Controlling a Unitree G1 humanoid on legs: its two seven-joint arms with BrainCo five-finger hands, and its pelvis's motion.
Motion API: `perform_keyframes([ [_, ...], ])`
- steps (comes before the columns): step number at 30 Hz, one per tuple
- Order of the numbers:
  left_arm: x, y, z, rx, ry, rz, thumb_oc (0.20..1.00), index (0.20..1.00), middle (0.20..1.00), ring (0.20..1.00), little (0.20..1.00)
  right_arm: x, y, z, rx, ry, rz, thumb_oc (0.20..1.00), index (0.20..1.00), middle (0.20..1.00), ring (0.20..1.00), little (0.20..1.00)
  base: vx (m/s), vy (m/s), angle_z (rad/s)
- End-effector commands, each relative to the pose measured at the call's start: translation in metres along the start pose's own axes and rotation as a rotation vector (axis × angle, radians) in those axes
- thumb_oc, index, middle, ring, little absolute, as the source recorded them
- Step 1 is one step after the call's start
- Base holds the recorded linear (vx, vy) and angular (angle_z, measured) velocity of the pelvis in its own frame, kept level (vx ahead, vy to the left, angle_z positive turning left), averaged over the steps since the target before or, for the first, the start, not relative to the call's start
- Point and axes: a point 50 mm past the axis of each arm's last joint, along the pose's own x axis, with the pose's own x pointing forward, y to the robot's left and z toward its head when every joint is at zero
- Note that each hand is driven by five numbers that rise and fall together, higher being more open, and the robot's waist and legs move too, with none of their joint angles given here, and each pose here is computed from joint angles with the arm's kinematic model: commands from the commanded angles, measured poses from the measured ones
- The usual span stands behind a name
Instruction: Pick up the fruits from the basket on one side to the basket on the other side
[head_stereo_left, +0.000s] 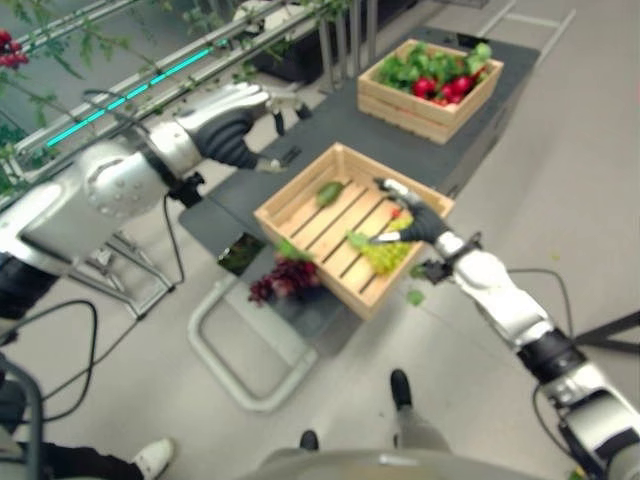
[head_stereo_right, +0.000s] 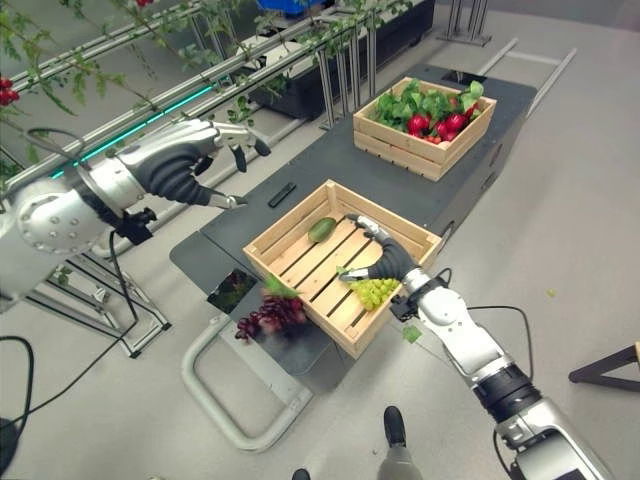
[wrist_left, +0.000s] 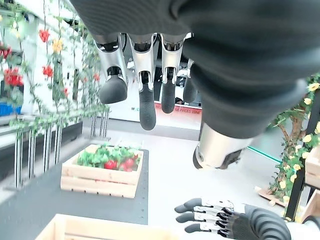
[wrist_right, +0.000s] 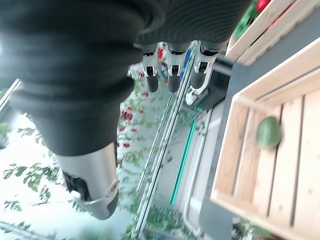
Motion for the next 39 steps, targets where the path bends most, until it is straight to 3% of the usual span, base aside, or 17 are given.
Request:
perform_keyframes([
  [1,0.003,0.012,0.009,0.098,-0.029,0.023,0.2,0.2,0.2,0.2,0.2,0.015,-0.014,0.035,0.021,-0.15,-0.013,1.0,1.0,1.0,1.0,1.0,0.0,0.0,0.0],
  [11,0.004,0.003,0.011,0.064,-0.036,0.031,0.2,0.2,0.2,0.2,0.2,0.023,-0.003,0.038,0.086,-0.165,0.024,1.0,1.0,1.0,1.0,1.0,0.0,0.0,0.0],
  [12,0.003,0.003,0.009,0.059,-0.027,0.036,0.548,0.548,0.548,0.548,0.548,0.022,-0.003,0.036,0.093,-0.159,0.02,1.0,1.0,1.0,1.0,1.0,0.0,0.0,0.0],
  [13,0.002,0.002,0.008,0.059,-0.019,0.038,0.796,0.796,0.796,0.796,0.796,0.022,-0.002,0.035,0.096,-0.154,0.02,1.0,1.0,1.0,1.0,1.0,0.03,0.005,-0.02],
  [15,0.0,0.001,0.006,0.062,-0.006,0.047,1.0,1.0,1.0,1.0,1.0,0.019,-0.002,0.031,0.097,-0.142,0.01,1.0,1.0,1.0,1.0,1.0,0.02,-0.001,-0.01],
  [20,-0.008,-0.002,-0.002,0.033,0.039,0.106,1.0,1.0,1.0,1.0,1.0,0.01,-0.005,0.022,0.126,-0.121,-0.029,1.0,1.0,1.0,1.0,1.0,0.02,-0.003,-0.02],
  [28,-0.043,-0.03,-0.038,-0.164,0.251,0.224,1.0,1.0,1.0,1.0,1.0,-0.055,-0.005,-0.035,0.205,0.075,-0.205,1.0,1.0,1.0,1.0,1.0,0.01,0.009,-0.03],
  [32,-0.056,-0.048,-0.054,-0.249,0.351,0.235,1.0,1.0,1.0,1.0,1.0,-0.099,0.002,-0.077,0.229,0.282,-0.292,1.0,1.0,1.0,1.0,1.0,-0.04,0.008,-0.07],
  [39,-0.053,-0.052,-0.061,-0.292,0.372,0.247,1.0,1.0,1.0,1.0,1.0,-0.133,-0.001,-0.107,0.231,0.444,-0.394,1.0,1.0,1.0,1.0,1.0,-0.05,0.018,-0.19],
])
